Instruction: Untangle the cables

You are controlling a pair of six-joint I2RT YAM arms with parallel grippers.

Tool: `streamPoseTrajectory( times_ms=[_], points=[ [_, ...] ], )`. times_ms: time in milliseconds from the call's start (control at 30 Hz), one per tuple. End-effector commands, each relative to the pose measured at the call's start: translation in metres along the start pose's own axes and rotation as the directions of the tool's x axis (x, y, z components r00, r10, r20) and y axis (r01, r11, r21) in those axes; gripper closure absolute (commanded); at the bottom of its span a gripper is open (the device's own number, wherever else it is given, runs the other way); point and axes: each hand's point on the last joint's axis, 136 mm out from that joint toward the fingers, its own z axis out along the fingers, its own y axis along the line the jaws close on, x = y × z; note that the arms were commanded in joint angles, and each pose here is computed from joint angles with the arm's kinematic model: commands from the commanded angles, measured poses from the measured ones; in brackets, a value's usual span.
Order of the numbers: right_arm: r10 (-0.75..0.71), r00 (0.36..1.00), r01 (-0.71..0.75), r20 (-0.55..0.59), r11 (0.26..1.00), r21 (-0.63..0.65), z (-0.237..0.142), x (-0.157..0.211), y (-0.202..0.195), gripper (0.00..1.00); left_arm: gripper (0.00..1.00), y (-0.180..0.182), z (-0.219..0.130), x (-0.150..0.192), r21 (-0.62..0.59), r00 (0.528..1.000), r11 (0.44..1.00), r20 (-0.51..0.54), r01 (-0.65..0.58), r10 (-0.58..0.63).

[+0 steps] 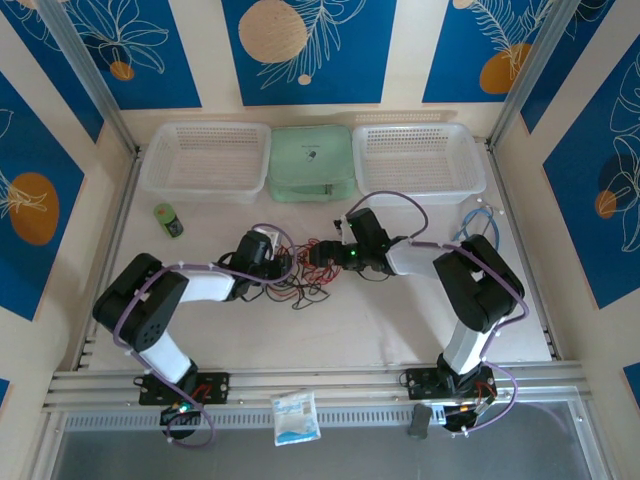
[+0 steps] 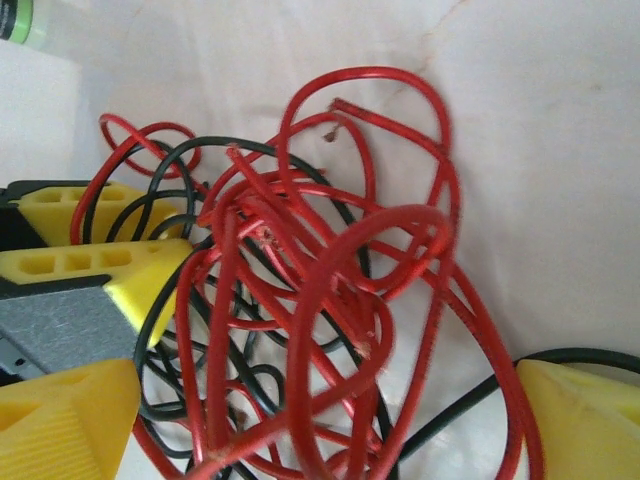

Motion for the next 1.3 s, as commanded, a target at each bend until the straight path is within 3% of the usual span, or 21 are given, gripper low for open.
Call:
streamPoseTrajectory(
  times_ms=[0,133,300,400,500,633,867,1033,1267],
  points=[
    [0.031,0.964,-0.059,-0.262,0.993,-0.099,0.028,0.070,0.021,0.06,0.68,-0.047,0.010,0.034,0.248,0.992,0.969,-0.121,0.002,0.029],
    [0.046,0.959,-0.076,-0.280,0.992,-0.098,0.038,0.076,0.021,0.13,0.73,-0.046,0.008,0.034,0.244,0.993,0.970,-0.118,0.001,0.028],
    [0.065,0.957,-0.096,-0.284,0.990,-0.099,0.042,0.076,0.019,0.40,0.78,-0.047,0.006,0.031,0.246,0.993,0.969,-0.110,-0.002,0.030],
    [0.071,0.957,-0.114,-0.281,0.983,-0.141,0.044,0.075,0.019,0.63,0.84,-0.047,0.003,0.029,0.240,0.994,0.971,-0.106,-0.006,0.033],
    [0.120,0.958,-0.161,-0.259,0.976,-0.143,0.041,0.071,0.010,1.00,0.92,-0.042,-0.003,0.028,0.206,0.994,0.978,-0.101,-0.019,0.040],
    [0.222,0.952,-0.255,-0.210,0.956,-0.143,0.032,0.064,-0.011,1.00,1.00,-0.026,-0.015,0.025,0.139,0.996,0.990,-0.085,-0.025,0.037],
    [0.316,0.930,-0.352,-0.187,0.913,-0.205,0.024,0.063,-0.022,1.00,1.00,0.006,-0.021,0.027,0.039,0.997,0.999,-0.069,0.027,-0.024],
    [0.349,0.918,-0.385,-0.188,0.898,-0.215,0.015,0.068,-0.030,1.00,1.00,0.012,-0.014,0.024,0.105,0.994,0.989,-0.046,0.101,-0.096],
    [0.425,0.896,-0.434,-0.132,0.899,-0.056,-0.014,0.084,-0.066,1.00,1.00,0.019,-0.014,0.005,0.165,0.988,0.974,-0.010,0.155,-0.156]
  ],
)
